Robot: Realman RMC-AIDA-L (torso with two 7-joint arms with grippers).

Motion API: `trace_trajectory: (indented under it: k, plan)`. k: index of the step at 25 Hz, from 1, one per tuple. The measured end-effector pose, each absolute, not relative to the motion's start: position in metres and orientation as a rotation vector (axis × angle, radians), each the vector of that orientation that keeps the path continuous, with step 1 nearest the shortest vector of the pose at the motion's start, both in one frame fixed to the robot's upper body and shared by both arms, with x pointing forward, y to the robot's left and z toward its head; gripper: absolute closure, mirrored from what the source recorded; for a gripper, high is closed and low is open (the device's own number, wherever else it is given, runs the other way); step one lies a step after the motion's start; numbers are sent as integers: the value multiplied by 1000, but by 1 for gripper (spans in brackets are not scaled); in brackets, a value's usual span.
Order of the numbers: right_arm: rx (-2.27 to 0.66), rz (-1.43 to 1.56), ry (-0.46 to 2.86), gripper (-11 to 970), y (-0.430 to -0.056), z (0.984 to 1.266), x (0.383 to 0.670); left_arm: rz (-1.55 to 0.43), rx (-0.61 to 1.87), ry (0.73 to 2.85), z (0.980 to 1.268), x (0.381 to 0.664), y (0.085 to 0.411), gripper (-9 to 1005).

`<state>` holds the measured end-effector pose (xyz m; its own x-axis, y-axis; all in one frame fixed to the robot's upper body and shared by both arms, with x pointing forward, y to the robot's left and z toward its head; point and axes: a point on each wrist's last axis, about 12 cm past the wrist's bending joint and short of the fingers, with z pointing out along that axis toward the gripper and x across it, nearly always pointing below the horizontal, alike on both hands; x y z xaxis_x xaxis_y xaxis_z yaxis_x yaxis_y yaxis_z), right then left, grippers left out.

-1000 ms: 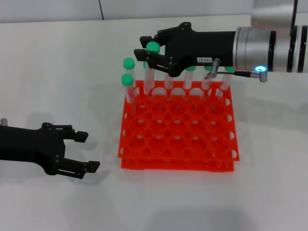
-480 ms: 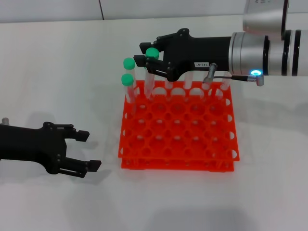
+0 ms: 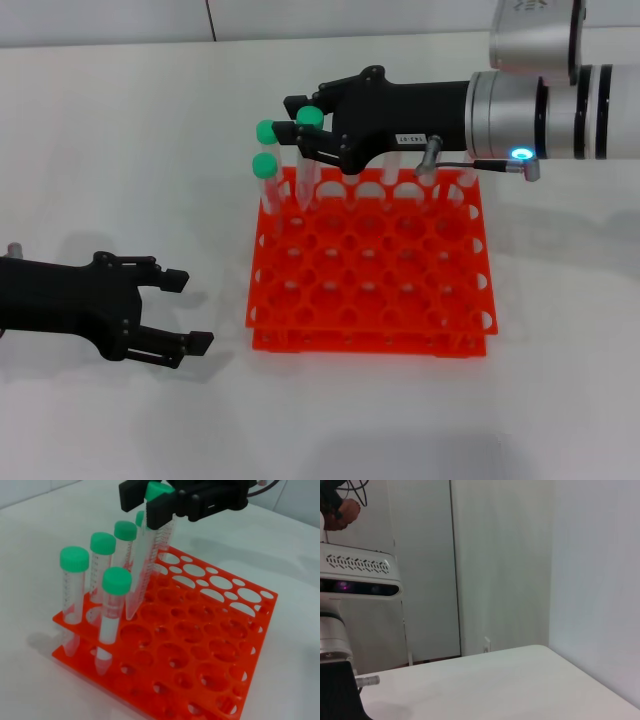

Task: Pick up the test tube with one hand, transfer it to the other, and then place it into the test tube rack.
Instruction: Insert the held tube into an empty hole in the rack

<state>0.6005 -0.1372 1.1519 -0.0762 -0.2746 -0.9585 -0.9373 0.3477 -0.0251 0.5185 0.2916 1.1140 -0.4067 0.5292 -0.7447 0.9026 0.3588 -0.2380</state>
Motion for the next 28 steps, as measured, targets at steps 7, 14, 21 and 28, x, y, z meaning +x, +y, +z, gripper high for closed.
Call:
trace_trajectory:
  k: [7, 14, 21, 28]
  plan:
    - [-1120, 792, 1587, 694, -136, 1151, 602, -870, 1238, 2065, 1114, 518, 292, 102]
    - [-1135, 774, 1597, 694, -130, 1148, 603, -870, 1236, 2066, 1113, 518, 292, 101]
    - [-1137, 774, 1603, 694, -130, 1147, 602, -872, 1236, 2065, 1113, 518, 291, 102]
    - [-1139, 775, 1615, 694, -129, 1143, 601, -874, 1235, 2064, 1113, 518, 290, 102]
